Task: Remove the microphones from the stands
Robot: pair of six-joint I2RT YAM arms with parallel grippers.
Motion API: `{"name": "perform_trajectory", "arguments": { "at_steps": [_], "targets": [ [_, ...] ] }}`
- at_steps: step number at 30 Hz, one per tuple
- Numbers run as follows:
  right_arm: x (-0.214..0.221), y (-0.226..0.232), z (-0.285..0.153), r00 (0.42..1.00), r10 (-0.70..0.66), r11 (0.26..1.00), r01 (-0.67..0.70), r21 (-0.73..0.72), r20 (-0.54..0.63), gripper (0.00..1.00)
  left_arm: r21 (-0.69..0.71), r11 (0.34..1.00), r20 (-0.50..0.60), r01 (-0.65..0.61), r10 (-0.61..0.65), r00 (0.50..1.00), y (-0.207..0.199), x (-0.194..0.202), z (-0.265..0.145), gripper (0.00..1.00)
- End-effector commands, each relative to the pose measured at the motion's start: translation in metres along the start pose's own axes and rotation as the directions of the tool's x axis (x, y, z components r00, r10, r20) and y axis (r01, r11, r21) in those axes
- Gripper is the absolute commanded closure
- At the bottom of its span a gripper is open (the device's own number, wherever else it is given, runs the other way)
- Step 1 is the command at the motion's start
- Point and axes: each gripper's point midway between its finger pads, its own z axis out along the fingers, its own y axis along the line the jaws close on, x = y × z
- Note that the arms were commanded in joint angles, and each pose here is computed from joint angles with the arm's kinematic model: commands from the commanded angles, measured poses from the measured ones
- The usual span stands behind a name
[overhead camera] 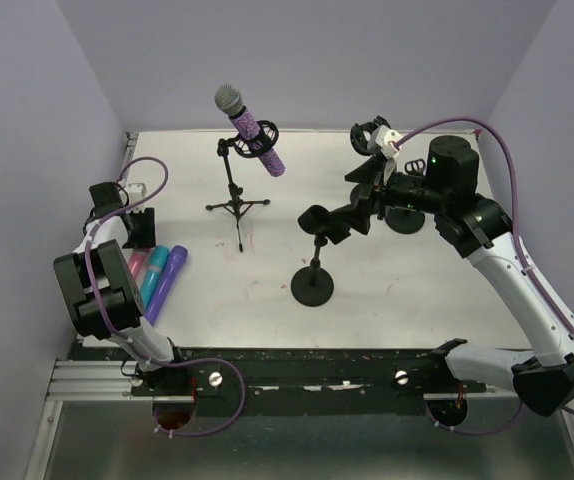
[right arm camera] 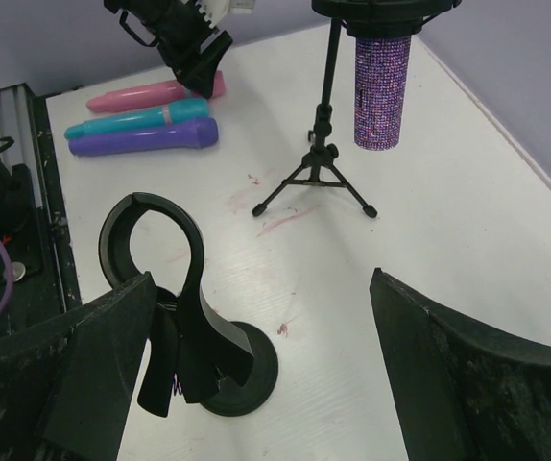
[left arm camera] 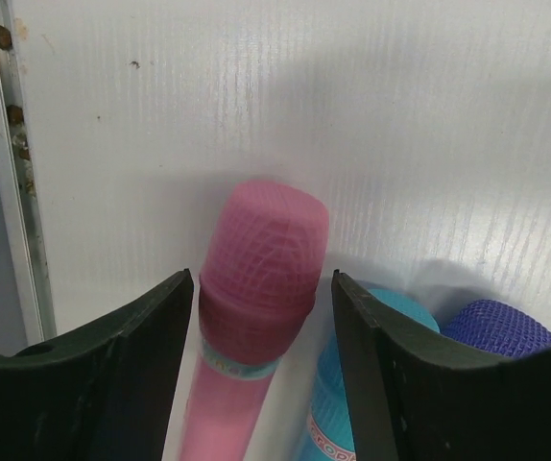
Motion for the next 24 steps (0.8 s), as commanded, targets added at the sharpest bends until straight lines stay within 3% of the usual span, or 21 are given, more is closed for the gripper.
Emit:
{"name": "perform_trajectory", "arguments": {
  "at_steps": [1, 10, 17, 21, 24],
  "targets": [
    [0.0, 0.003, -0.001, 1.0, -0.002, 1.0, 0.002, -0.023, -0.002, 0.0, 0.037, 0.999, -0.005, 0.013, -0.013, 1.0, -0.003, -0.002, -0.001, 0.32],
    [-0.008, 0.005, -0.004, 0.999, -0.035, 0.999, 0.035, -0.028, 0.009, 0.0, 0.053, 0.998, 0.001, 0.04, -0.04, 0.999, -0.008, -0.006, -0.017, 0.32],
    [-0.015, 0.02, -0.008, 0.998, -0.067, 0.991, 0.067, -0.118, 0.002, 0.0, 0.025, 1.0, 0.154, -0.003, -0.001, 0.988, -0.016, -0.03, -0.083, 0.29],
    [-0.013, 0.02, -0.006, 0.997, -0.078, 0.988, 0.077, -0.135, 0.001, 0.0, 0.051, 0.994, 0.34, -0.094, 0.071, 0.938, -0.036, -0.053, -0.142, 0.27],
    [-0.013, 0.026, -0.008, 0.995, -0.095, 0.981, 0.093, -0.169, -0.003, 0.0, 0.167, 0.948, 0.518, -0.272, 0.151, 0.842, -0.08, -0.067, -0.194, 0.27]
  ]
}}
